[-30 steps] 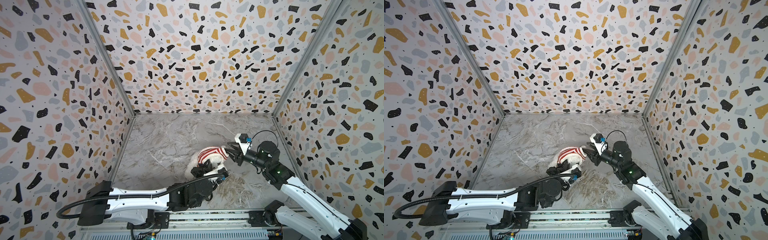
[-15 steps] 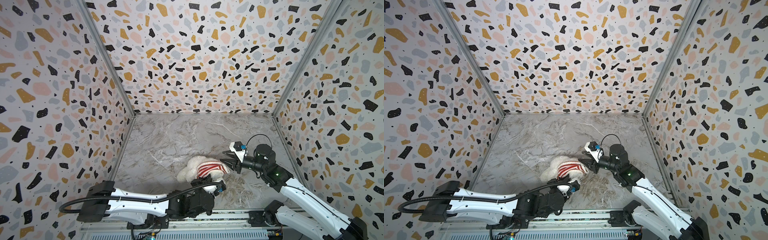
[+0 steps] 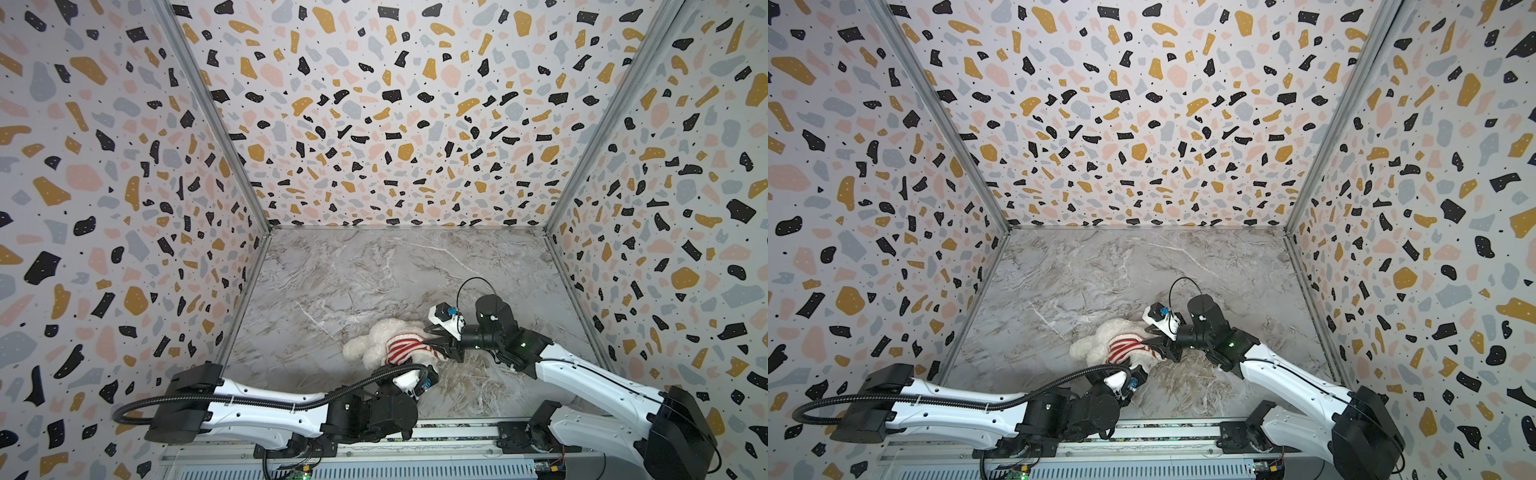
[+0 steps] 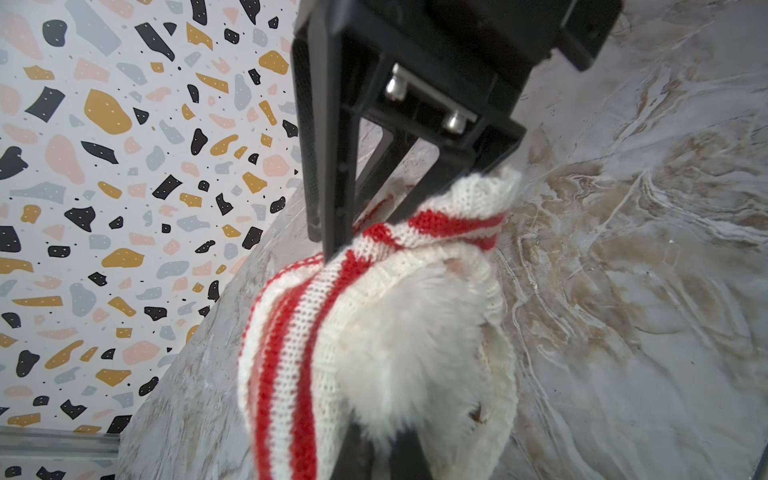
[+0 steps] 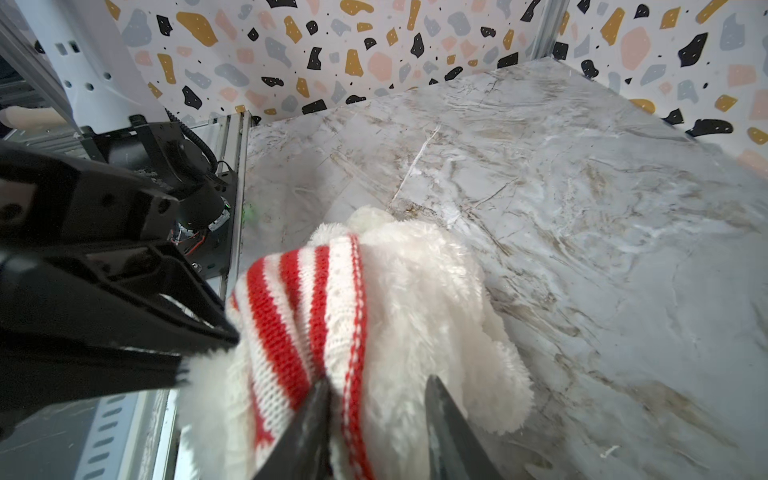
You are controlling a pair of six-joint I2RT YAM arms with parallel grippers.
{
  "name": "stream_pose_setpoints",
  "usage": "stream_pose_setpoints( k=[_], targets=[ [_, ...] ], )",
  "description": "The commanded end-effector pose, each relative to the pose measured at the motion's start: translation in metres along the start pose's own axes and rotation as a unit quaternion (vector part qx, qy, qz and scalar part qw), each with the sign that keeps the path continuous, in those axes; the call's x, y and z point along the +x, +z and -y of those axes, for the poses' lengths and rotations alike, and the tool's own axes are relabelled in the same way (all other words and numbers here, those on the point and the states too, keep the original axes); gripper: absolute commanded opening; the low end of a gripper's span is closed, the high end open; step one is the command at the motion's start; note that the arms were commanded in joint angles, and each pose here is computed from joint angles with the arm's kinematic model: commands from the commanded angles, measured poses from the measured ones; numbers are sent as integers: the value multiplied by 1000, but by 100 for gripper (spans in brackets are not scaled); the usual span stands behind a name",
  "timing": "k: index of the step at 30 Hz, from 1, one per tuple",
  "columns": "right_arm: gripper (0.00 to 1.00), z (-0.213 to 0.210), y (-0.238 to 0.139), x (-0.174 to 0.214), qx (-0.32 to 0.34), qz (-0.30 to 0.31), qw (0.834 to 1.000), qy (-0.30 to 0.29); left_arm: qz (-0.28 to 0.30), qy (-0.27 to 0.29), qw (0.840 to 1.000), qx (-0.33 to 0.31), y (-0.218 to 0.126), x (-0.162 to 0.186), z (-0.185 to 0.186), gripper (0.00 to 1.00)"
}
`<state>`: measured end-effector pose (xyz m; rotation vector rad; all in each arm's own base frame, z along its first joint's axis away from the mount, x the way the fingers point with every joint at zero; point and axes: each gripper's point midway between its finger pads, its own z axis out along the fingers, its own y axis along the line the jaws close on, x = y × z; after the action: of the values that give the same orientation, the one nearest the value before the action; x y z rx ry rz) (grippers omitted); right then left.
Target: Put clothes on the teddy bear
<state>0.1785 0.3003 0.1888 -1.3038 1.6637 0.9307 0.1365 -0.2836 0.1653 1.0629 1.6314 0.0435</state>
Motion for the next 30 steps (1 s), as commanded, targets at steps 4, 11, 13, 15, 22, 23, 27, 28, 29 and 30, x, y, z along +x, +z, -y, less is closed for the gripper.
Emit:
stream_pose_setpoints(
  k=[4,11,13,15,22,23,27,28,29,30],
  targets=[
    [35,-21,7,9,-19,-14,1000,-21,18,-55,998,-18,-4,-3,-10,0],
    [40,-25,13,17,-30,-35,999,-13,21,-67,997,-23,-7,0,-16,0],
    [35,-27,15,18,-36,-39,999,-14,21,-67,997,-26,-7,0,-17,0],
    [21,-25,16,19,-31,-42,999,-12,21,-67,997,-30,-7,0,-18,0],
    [0,-7,8,4,22,-31,999,-12,25,-77,996,-40,-10,2,-25,0],
    [0,1,4,2,39,-25,999,-2,27,-78,996,-41,-11,1,-26,0],
    [0,42,-17,-2,106,9,992,62,31,-83,995,-46,-13,1,-31,0],
    [0,48,-20,0,113,14,991,73,31,-84,995,-48,-14,1,-32,0],
    [0,53,-21,1,118,15,990,79,33,-89,994,-52,-15,0,-35,0],
    [0,56,-21,3,122,15,989,82,36,-93,994,-52,-16,-2,-37,0]
  ],
)
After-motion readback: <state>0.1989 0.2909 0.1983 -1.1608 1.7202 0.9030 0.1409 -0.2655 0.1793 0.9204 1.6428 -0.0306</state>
